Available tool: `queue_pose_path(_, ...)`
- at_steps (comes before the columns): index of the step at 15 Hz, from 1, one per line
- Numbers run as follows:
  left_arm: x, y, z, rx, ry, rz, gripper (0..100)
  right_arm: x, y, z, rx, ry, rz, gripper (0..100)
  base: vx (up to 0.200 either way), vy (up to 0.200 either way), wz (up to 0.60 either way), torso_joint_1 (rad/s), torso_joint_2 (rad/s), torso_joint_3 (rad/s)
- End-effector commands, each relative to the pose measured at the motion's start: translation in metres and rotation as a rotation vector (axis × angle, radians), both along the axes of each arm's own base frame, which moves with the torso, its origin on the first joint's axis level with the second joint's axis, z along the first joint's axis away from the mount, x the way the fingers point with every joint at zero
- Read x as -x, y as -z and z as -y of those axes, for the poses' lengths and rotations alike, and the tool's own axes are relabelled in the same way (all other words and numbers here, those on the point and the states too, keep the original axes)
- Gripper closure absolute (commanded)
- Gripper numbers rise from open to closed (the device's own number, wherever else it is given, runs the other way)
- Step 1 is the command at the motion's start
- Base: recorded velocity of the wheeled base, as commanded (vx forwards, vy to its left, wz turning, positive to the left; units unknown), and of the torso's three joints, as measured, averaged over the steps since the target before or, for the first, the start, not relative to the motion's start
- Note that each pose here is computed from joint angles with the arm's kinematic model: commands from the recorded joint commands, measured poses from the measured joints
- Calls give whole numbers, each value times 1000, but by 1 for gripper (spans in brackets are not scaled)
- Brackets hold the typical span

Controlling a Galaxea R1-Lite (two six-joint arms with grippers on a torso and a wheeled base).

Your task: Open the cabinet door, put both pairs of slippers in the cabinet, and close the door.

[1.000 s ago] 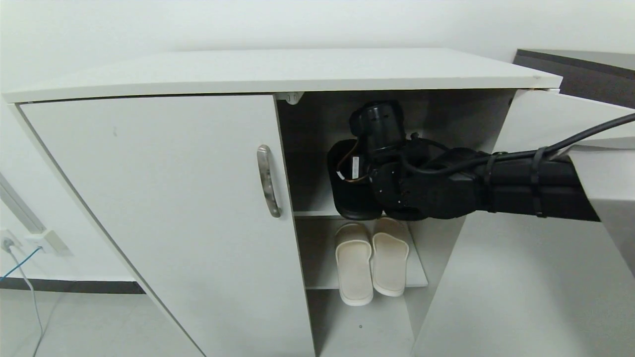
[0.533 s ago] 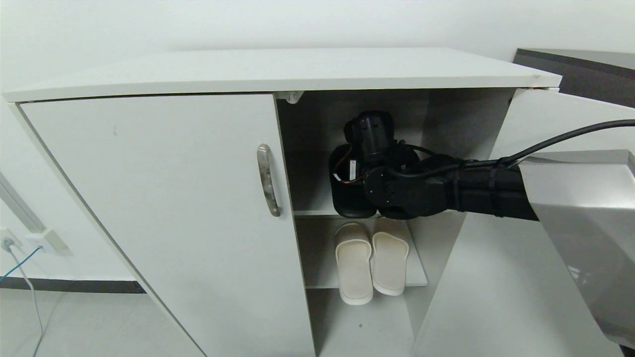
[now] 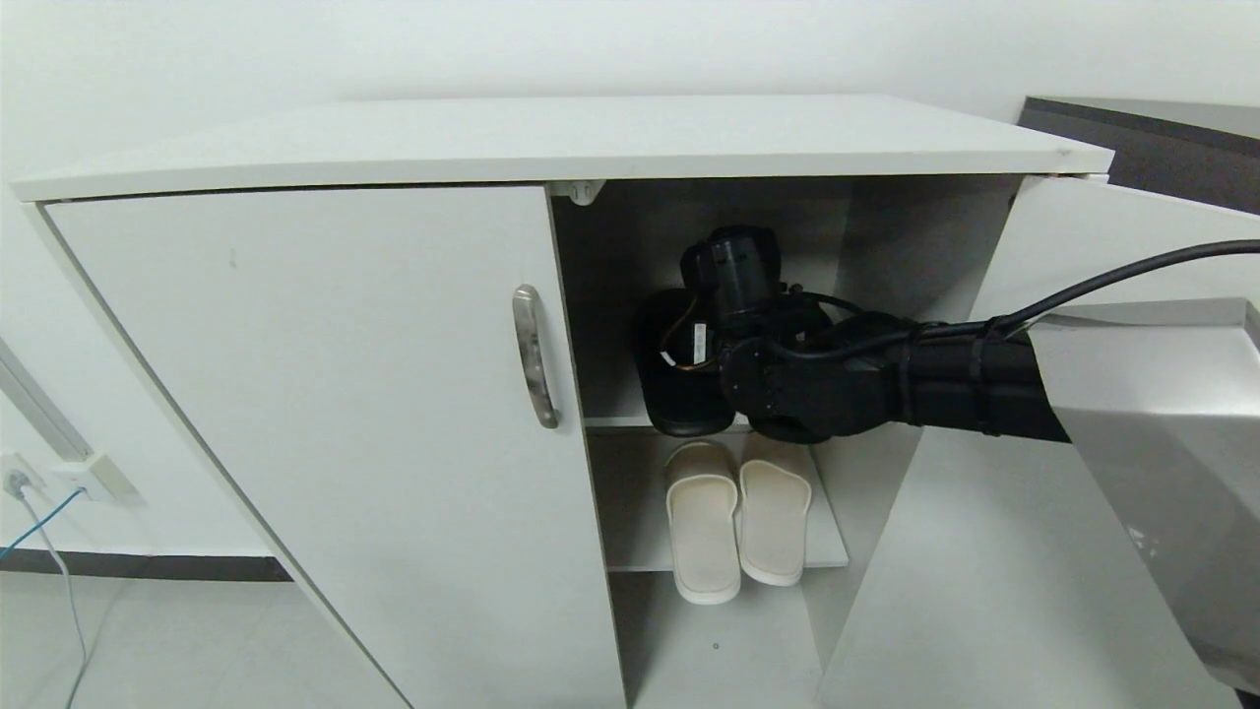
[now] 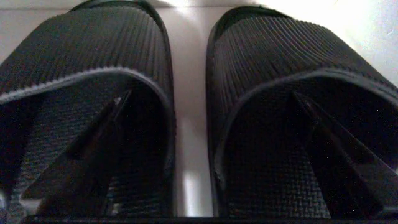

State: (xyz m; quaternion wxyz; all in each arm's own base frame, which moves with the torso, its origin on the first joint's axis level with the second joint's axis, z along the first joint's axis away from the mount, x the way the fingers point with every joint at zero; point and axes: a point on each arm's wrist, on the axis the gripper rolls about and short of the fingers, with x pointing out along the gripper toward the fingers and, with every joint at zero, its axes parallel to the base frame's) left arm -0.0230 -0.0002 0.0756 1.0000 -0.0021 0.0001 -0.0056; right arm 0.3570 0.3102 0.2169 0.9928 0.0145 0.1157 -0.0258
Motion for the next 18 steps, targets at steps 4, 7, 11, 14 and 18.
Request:
queue_pose_path(4,0,0,0,-1,1,-1,100,42,-12,5,5,-44,-12,0,0,0,0,0,0,0)
queue_pose_path(7,0,0,0,-1,1,-1,100,63,-14,9,-6,-50,17,0,0,0,0,0,0,0)
queue_pose_path(11,0,0,0,-1,1,-3,100,84,-20,19,-21,-70,26,0,0,0,0,0,0,0)
queue_pose_path(14,0,0,0,-1,1,-1,100,112,-25,26,-34,-118,37,0,0,0,0,0,0,0)
queue_pose_path(18,0,0,0,2,1,-1,100,171,-28,46,-58,-225,57,0,0,0,0,0,0,0)
